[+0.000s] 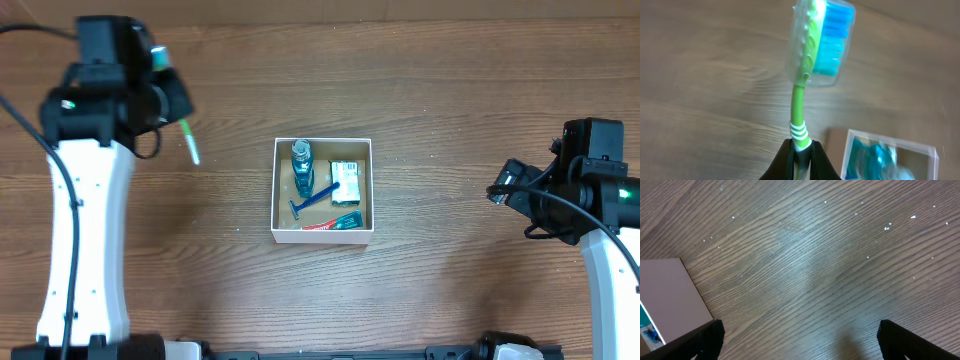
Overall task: Pack container
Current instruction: 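Lower the toothbrush into the box and release it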
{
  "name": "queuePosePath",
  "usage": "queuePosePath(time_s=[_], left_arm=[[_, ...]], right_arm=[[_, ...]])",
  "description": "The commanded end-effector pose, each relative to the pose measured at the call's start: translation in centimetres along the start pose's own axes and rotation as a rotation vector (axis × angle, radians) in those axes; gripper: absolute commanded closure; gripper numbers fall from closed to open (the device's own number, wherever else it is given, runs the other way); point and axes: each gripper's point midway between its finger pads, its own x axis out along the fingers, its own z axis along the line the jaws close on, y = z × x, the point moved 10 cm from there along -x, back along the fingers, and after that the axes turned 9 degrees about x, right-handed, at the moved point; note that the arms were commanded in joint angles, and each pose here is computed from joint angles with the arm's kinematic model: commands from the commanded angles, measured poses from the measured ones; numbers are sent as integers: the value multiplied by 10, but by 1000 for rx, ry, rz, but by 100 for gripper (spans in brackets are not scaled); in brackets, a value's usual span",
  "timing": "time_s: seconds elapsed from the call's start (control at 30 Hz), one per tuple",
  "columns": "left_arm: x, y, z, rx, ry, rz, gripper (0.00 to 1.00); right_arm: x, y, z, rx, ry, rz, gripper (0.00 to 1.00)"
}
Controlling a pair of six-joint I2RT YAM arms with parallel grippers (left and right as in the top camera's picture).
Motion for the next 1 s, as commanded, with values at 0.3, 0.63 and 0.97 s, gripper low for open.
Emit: queuePosePath(time_s=[0.3,0.63,0.97], left_arm=[[-14,60,-129,876,252,112,96],[36,95,-185,1102,336,261,96],[109,142,-222,1193,347,482,96]], right_arm=[[-1,1,-1,-4,-6,-7,0],[-1,1,-1,-4,-6,-7,0],[-1,1,-1,-4,-5,-7,0]])
